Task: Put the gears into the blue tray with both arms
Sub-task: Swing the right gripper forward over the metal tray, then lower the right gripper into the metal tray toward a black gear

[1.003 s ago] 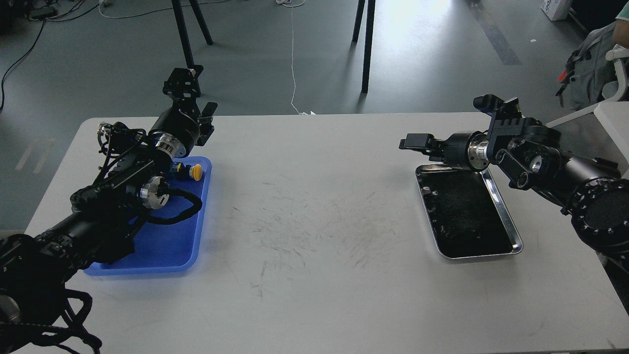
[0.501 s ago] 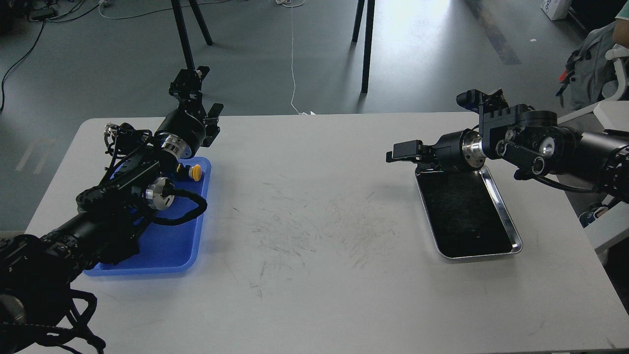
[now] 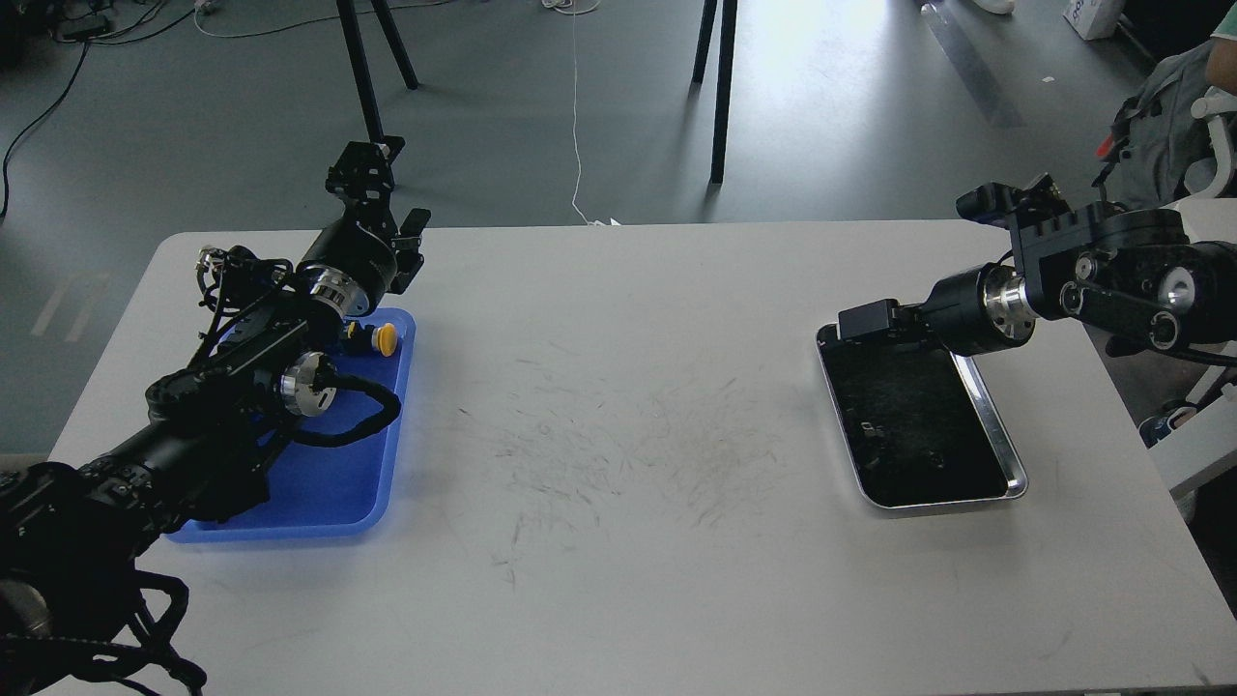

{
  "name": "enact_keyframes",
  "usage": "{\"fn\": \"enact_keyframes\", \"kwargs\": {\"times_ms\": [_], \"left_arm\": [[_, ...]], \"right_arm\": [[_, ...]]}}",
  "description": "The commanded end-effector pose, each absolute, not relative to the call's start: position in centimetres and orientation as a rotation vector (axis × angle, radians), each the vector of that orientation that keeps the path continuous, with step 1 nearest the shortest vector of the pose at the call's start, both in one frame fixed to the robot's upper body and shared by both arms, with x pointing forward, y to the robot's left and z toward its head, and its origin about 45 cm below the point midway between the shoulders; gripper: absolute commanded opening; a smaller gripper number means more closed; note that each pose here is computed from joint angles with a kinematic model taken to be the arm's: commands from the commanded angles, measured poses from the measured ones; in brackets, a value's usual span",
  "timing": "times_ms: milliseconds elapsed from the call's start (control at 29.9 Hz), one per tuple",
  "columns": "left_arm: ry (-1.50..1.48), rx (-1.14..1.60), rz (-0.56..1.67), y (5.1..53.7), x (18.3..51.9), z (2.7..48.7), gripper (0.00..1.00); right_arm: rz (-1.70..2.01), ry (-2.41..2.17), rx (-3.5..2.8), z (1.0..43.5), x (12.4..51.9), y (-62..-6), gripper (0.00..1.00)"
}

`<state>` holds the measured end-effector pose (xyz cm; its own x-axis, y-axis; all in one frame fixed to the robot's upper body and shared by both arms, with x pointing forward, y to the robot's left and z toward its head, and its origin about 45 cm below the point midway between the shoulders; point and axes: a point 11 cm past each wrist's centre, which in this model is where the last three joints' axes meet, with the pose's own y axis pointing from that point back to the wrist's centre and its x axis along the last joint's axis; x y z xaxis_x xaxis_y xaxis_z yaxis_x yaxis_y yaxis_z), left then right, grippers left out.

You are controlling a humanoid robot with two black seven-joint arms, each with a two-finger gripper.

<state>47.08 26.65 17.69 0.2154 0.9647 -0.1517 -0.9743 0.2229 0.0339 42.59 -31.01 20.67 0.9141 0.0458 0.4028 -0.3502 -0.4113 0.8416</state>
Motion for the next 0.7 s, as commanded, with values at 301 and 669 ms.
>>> {"fn": "enact_keyframes", "kwargs": {"times_ms": [301,669], "left_arm": [[0.156,-0.067,1.349,26.8,46.8,17.3,0.98],[0.157,-0.051,1.361,27.4,46.7,16.8,0.98]], "right_arm": [[0.489,0.018,1.878,19.4,39.9,-30.6,0.97],[0.528,0.193,1.821,19.5,37.2,-31.4,0.95]]}}
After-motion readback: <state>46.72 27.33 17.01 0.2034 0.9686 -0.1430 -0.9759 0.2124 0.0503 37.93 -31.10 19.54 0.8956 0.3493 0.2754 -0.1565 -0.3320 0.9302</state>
